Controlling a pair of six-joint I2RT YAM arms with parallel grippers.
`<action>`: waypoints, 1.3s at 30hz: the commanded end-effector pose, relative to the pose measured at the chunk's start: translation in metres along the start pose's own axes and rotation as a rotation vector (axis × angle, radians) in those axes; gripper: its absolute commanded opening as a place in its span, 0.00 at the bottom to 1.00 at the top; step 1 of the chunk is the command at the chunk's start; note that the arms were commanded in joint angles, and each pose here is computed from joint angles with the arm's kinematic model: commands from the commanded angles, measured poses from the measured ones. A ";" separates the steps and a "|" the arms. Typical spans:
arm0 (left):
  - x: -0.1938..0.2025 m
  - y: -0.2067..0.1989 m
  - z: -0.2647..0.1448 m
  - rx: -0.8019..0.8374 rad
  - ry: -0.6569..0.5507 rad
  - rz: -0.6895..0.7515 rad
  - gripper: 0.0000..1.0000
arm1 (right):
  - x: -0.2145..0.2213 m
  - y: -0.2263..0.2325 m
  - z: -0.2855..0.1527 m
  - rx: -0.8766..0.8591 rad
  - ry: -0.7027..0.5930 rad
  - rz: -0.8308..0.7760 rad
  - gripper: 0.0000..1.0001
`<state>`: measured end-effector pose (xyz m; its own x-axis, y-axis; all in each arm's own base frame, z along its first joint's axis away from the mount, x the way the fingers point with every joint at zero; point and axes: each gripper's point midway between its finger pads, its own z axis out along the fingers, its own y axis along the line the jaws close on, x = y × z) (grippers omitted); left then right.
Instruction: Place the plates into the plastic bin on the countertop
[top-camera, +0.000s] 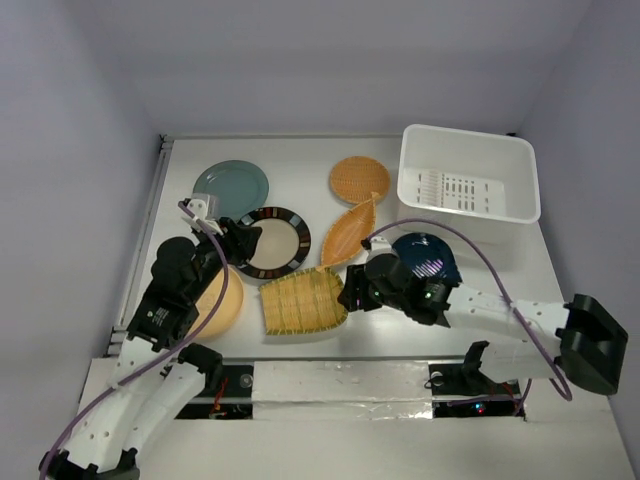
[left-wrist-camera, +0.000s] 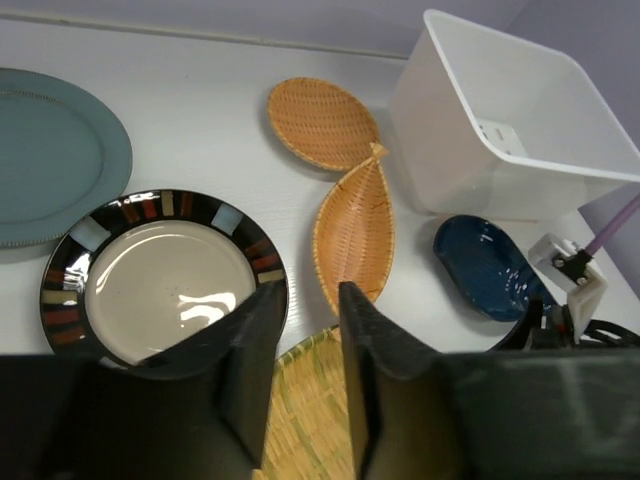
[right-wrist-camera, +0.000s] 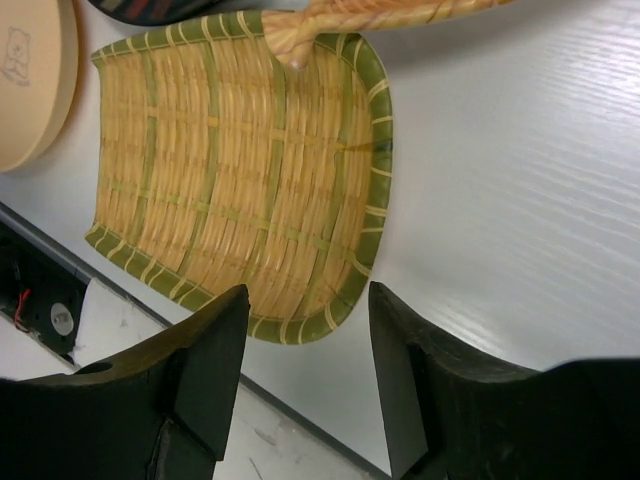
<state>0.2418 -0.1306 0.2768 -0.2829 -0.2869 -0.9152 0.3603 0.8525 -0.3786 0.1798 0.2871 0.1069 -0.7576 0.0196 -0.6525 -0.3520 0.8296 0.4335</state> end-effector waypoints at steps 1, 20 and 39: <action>-0.009 -0.003 0.002 0.010 -0.031 0.016 0.30 | -0.005 0.011 0.016 -0.059 -0.018 0.058 0.57; -0.009 0.002 0.003 -0.017 -0.031 0.018 0.41 | 0.044 -0.006 0.069 -0.070 0.074 0.127 0.17; -0.040 0.010 -0.022 -0.076 -0.182 0.002 0.43 | -0.204 -0.035 -0.127 0.080 -0.581 0.081 0.00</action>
<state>0.2373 -0.1060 0.2962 -0.1739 -0.3289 -0.9282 0.2893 0.8839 -0.3674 0.2274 0.2459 0.2366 -0.6013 0.2537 -0.7576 -0.3605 0.7601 0.5407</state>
